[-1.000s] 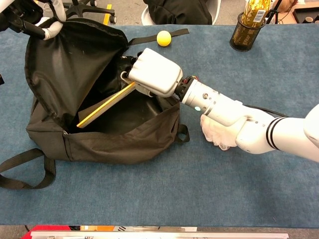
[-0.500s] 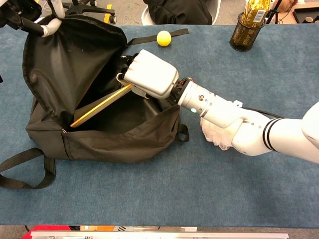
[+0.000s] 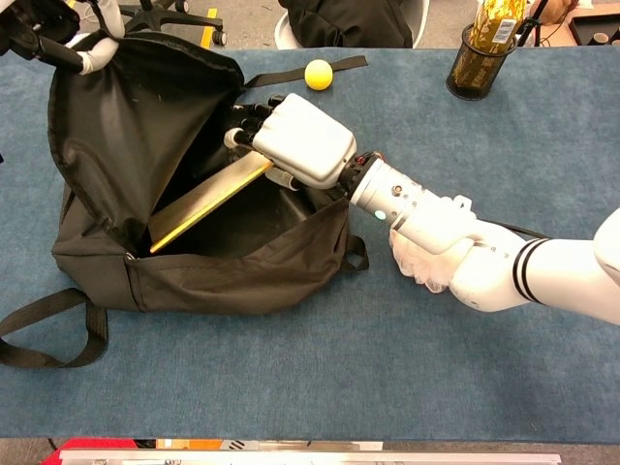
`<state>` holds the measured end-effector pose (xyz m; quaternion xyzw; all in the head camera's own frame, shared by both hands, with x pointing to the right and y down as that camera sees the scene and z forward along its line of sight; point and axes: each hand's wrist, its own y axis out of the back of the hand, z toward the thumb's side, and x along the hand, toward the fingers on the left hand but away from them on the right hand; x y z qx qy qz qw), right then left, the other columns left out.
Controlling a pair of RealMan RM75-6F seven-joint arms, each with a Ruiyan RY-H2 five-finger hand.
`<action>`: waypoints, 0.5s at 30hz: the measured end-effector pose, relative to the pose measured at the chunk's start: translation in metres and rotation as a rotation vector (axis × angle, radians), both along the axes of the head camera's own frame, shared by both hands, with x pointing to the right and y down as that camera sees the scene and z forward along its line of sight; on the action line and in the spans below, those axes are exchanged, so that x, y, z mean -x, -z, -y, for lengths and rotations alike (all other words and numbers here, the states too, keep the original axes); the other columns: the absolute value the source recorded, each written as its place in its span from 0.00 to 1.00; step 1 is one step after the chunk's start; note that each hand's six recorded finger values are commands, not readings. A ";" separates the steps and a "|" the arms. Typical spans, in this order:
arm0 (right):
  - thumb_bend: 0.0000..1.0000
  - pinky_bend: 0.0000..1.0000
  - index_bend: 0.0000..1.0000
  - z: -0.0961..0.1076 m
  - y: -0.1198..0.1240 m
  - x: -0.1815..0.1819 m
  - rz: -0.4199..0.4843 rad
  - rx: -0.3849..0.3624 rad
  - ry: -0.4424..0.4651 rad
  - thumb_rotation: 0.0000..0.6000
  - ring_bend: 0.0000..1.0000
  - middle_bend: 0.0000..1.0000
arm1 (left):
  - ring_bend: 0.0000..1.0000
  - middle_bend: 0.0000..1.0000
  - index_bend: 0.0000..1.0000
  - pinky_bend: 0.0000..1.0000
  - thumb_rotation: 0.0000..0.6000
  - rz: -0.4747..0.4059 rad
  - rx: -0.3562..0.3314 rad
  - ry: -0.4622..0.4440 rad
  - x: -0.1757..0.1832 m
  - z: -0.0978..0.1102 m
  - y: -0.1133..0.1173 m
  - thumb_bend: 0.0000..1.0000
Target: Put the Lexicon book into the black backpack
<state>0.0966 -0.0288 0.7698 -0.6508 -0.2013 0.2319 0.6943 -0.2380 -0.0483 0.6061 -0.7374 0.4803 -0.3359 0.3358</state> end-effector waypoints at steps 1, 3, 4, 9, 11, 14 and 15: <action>0.19 0.33 0.10 0.001 0.000 -0.001 0.001 0.001 -0.004 1.00 0.19 0.30 | 0.91 0.91 0.76 1.00 1.00 0.002 0.000 0.000 0.000 0.000 0.000 0.58; 0.15 0.31 0.03 0.004 0.002 -0.005 0.008 0.004 -0.015 1.00 0.16 0.25 | 0.91 0.91 0.75 1.00 1.00 0.008 0.001 0.001 0.001 0.000 -0.001 0.58; 0.15 0.31 0.01 0.005 0.003 -0.006 0.011 0.004 -0.019 1.00 0.15 0.24 | 0.91 0.91 0.75 1.00 1.00 0.009 0.003 0.002 0.000 0.000 -0.002 0.58; 0.14 0.30 0.00 0.010 0.009 -0.016 0.020 -0.006 -0.027 1.00 0.13 0.21 | 0.90 0.90 0.74 1.00 1.00 0.017 0.006 0.000 -0.001 0.000 -0.002 0.58; 0.14 0.30 0.00 0.011 0.011 -0.021 0.016 -0.011 -0.023 1.00 0.12 0.21 | 0.90 0.90 0.74 1.00 1.00 0.021 0.006 0.000 0.000 0.000 -0.002 0.58; 0.14 0.30 0.00 0.012 0.014 -0.029 0.013 -0.016 -0.017 1.00 0.12 0.20 | 0.90 0.90 0.74 1.00 1.00 0.027 0.010 0.003 0.000 0.001 -0.003 0.58; 0.14 0.30 0.00 0.012 0.016 -0.032 0.012 -0.017 -0.014 1.00 0.12 0.20 | 0.90 0.90 0.74 1.00 1.00 0.029 0.013 0.005 0.000 0.001 -0.004 0.58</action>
